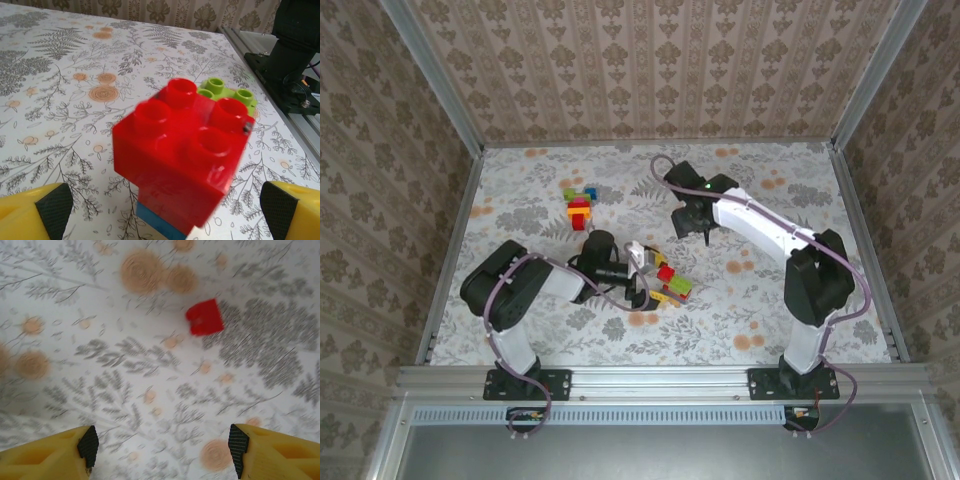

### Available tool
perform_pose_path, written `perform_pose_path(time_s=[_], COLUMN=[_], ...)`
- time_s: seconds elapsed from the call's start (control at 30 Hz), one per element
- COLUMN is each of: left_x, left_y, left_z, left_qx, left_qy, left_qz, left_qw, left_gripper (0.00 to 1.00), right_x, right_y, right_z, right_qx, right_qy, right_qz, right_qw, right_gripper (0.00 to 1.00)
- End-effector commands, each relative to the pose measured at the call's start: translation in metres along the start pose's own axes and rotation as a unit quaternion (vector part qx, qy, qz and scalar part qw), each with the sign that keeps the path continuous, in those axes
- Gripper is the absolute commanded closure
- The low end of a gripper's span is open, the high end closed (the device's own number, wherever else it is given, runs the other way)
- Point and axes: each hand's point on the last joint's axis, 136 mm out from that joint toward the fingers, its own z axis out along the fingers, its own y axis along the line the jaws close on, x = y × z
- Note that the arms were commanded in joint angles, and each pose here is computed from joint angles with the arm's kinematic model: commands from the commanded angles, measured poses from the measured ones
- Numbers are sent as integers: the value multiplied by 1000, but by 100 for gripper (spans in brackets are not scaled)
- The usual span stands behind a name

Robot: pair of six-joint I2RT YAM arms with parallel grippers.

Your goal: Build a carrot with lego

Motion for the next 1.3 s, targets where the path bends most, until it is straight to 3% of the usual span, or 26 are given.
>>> perform_pose_path(time_s=[0.0,0.3,0.8,1.03,1.27], left_x=[-12,-23,-20,-18,-13], left_y=[2,5,7,10,15], left_z=[3,9,10,9,12], left_qx=[21,49,47,42,42], left_qy=[-18,-32,-29,-24,-20], left_qz=[35,36,29,22,14], left_qw=[999,998,998,999,999], left_gripper=[0,0,0,0,0], right_x=[1,-24,-26,-30,-24], right_y=[-22,-54,-43,-37,-36], right_z=[29,94,117,130,137], right_qx=[35,-27,-80,-94,-104], right_qy=[44,60,71,78,88], right_qz=[-82,-44,-40,-32,-17], right_qw=[995,997,993,992,990], right_gripper=[27,29,32,53,61])
